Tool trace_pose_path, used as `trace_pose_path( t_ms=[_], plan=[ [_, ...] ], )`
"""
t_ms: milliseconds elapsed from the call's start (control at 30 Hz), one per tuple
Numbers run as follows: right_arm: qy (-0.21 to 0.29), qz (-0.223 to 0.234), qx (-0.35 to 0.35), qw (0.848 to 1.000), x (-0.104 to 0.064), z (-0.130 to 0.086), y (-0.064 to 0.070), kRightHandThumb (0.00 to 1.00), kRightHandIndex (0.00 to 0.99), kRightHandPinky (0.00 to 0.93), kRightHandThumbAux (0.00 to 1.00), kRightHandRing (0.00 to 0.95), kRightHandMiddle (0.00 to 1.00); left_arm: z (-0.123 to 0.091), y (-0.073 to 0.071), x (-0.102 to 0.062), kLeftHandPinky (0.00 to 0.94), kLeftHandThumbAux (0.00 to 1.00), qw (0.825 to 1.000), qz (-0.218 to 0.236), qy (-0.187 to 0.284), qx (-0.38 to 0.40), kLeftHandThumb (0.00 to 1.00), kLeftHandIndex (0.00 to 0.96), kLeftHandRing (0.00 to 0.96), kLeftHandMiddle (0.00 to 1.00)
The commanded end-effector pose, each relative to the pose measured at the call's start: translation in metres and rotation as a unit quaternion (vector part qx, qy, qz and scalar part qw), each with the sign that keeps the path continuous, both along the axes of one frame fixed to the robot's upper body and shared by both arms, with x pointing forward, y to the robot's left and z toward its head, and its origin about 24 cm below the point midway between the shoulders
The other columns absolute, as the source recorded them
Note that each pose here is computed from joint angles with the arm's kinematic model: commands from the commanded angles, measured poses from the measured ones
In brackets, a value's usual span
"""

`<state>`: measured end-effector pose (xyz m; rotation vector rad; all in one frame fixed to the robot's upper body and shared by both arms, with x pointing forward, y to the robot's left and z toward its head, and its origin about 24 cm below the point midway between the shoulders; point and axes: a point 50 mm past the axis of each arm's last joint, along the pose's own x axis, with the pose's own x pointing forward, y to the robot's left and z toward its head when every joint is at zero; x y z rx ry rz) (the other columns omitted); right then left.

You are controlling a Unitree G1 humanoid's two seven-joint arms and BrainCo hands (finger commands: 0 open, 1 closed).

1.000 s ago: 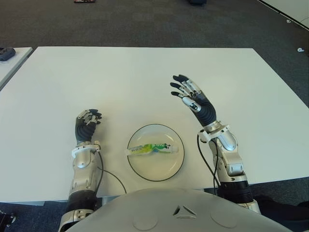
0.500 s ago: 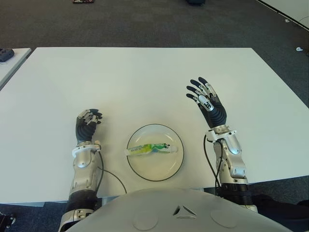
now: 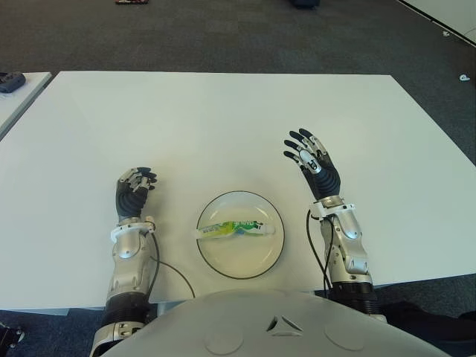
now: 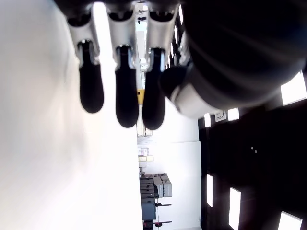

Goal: Put the toothpaste on the table into the plate.

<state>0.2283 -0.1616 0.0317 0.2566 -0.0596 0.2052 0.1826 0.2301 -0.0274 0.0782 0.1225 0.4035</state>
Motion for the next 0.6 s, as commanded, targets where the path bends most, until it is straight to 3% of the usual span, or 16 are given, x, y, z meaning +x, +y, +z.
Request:
trace_pose_path(
  t_ms=[33, 600],
  plan=[
    [0.024, -0.02, 0.001, 1.0, -0.002, -0.011, -0.005, 0.178, 0.212, 0.354, 0.615, 0.278, 0.26, 0.0, -0.004, 0.002, 0.499, 0.718, 1.0, -0.005, -0.001, 0.0, 0.706, 0.426, 0.512, 0.504],
    [0.138, -0.077, 0.033, 0.987, -0.003, -0.03, -0.014, 0.341, 0.304, 0.444, 0.798, 0.388, 0.358, -0.001, -0.006, 0.003, 0.505, 0.718, 1.0, -0.011, -0.003, -0.007, 0.706, 0.427, 0.521, 0.512]
  ],
)
